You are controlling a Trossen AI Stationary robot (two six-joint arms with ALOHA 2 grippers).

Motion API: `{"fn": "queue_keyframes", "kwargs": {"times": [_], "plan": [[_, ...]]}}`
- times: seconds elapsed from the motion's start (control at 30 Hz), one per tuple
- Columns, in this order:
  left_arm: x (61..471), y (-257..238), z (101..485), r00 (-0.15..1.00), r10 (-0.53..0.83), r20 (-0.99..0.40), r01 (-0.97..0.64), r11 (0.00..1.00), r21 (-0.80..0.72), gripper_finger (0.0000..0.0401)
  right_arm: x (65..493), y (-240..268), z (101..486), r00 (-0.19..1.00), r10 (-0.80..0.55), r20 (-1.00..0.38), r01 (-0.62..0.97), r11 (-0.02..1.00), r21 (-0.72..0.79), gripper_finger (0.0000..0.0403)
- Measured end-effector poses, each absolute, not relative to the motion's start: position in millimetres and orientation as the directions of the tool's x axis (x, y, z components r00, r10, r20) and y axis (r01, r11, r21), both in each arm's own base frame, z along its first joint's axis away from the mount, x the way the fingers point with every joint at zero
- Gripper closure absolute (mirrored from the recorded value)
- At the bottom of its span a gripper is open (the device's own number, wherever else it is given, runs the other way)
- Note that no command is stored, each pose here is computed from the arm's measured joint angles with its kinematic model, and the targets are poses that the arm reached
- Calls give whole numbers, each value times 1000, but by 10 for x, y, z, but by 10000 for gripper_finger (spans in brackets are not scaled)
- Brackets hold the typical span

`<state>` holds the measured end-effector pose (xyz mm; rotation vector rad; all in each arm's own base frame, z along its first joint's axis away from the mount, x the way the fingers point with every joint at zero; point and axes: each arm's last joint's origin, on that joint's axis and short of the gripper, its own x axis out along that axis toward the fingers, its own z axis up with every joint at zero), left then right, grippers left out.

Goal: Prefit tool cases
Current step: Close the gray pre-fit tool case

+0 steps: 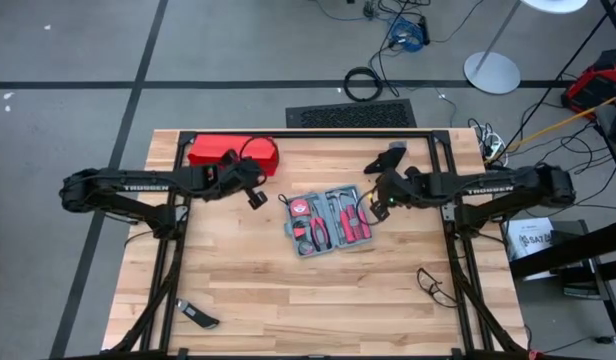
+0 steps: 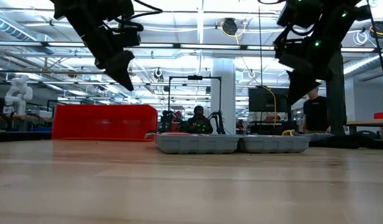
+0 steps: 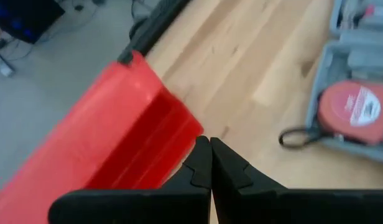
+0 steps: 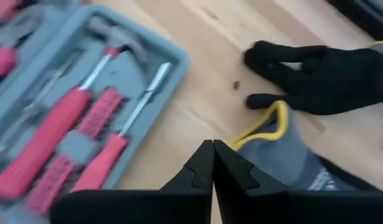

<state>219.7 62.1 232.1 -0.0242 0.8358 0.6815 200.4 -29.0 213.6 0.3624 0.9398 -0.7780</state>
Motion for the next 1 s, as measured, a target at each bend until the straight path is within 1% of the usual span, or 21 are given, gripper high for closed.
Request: {"fn": "queue_keyframes", "kwargs": {"times": [0.17, 0.27, 0.37, 0.5, 0.6, 0.7, 0.77, 0.83, 1.0], "plan": [[2259, 698, 2392, 548, 551, -629, -569, 797, 203, 401, 2015, -527, 2068, 283, -460, -841, 760, 643, -96, 403], [2272, 757, 2383, 564, 532, -632, -559, 809, 181, 401, 2069, -662, 1990, 281, -415, -865, 750, 658, -71, 403], [2292, 843, 2291, 544, 499, -675, -560, 815, 151, 401, 2123, -779, 1873, 272, -349, -897, 736, 676, -40, 403], [2359, 956, 2079, 519, 395, -758, -527, 846, 80, 401, 2183, -869, 1714, 264, -245, -933, 719, 695, 20, 403], [2405, 1034, 1898, 487, 321, -812, -517, 855, 28, 401, 2231, -891, 1621, 284, -146, -948, 699, 708, 100, 403], [2441, 1078, 1712, 465, 203, -862, -497, 865, -64, 401, 2273, -888, 1534, 294, -54, -954, 678, 716, 168, 403], [2450, 1075, 1602, 435, 137, -890, -483, 870, -102, 401, 2286, -877, 1489, 283, -27, -959, 674, 716, 179, 403], [2470, 1071, 1517, 415, 101, -904, -474, 872, -121, 401, 2296, -866, 1457, 270, -16, -963, 675, 716, 178, 403], [2550, 1017, 1355, 402, 19, -915, -436, 883, -173, 401, 2316, -813, 1433, 259, -3, -966, 672, 719, 177, 403]]}}
